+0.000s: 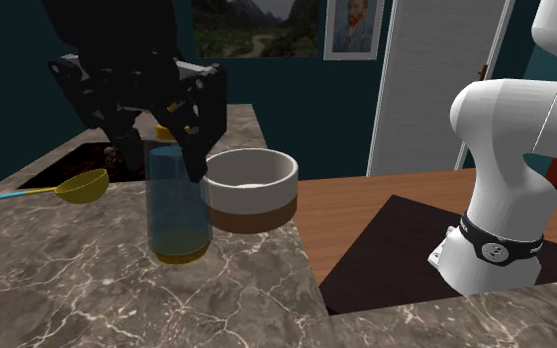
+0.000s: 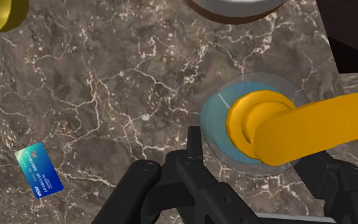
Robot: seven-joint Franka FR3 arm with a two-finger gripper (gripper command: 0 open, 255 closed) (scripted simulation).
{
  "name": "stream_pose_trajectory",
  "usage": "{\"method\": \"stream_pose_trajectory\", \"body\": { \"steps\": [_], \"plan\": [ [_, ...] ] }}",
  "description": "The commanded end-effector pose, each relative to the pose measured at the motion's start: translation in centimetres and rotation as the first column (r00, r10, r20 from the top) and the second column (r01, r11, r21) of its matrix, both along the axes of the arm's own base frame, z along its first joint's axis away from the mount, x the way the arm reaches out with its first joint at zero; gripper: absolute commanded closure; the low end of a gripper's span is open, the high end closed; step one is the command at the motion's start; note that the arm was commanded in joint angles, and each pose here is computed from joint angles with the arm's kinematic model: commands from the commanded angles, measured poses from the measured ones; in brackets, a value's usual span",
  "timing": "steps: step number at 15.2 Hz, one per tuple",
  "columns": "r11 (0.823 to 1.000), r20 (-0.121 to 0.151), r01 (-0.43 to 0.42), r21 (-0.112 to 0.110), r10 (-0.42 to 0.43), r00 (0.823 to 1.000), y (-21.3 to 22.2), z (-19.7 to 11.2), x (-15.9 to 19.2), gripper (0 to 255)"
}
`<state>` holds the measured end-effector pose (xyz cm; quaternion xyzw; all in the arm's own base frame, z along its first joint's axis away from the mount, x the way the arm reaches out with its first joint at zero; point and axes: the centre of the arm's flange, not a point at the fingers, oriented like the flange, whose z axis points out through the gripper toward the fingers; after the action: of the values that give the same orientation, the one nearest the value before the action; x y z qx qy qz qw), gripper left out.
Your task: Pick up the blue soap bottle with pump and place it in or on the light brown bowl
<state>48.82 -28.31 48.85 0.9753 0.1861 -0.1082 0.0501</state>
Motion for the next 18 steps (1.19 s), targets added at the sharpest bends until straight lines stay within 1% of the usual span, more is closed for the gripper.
{"method": "stream_pose_trajectory", "body": {
  "steps": [1,17,18],
  "plan": [
    [1.000,0.000,0.000,0.000,0.000,1.000,0.0,1.0,0.0,255],
    [1.000,0.000,0.000,0.000,0.000,1.000,0.0,9.5,0.0,255],
    [1.000,0.000,0.000,0.000,0.000,1.000,0.0,9.6,0.0,255]
  ]
}}
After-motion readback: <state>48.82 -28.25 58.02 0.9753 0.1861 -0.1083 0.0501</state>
